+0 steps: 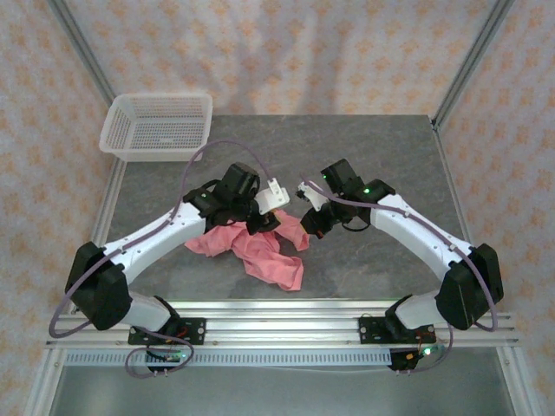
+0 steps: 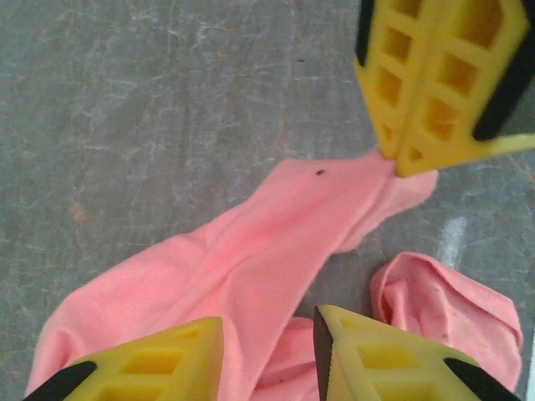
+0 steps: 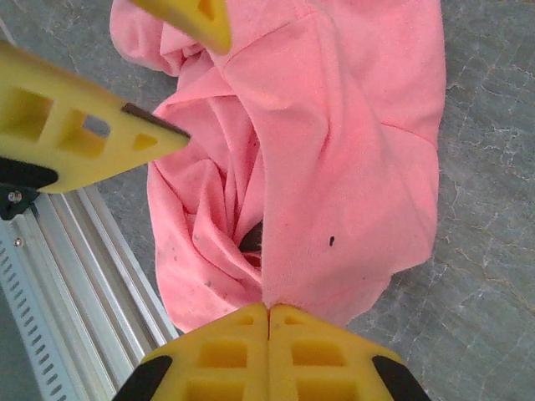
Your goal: Fold the inside-out t-shirt
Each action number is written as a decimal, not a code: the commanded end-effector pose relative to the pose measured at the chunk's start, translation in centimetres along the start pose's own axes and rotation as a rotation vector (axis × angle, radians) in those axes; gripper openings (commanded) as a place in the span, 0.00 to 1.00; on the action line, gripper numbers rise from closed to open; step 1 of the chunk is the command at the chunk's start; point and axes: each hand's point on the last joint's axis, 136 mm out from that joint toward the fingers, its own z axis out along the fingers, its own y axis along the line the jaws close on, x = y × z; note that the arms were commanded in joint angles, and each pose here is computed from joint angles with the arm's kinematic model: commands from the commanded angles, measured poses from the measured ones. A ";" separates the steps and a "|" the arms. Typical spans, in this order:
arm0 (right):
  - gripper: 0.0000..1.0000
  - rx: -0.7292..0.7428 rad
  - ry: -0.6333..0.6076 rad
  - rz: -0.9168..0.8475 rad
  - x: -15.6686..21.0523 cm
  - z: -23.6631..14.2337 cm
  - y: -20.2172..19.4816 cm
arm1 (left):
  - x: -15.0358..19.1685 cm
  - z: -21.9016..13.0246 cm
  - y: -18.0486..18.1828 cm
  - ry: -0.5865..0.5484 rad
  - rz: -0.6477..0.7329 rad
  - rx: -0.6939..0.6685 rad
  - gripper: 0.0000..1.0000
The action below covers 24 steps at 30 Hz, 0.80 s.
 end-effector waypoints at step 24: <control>0.00 -0.022 -0.044 0.033 0.5 -0.6 0.7 | -0.9 5.2 3.5 -0.063 -0.099 -0.168 0.00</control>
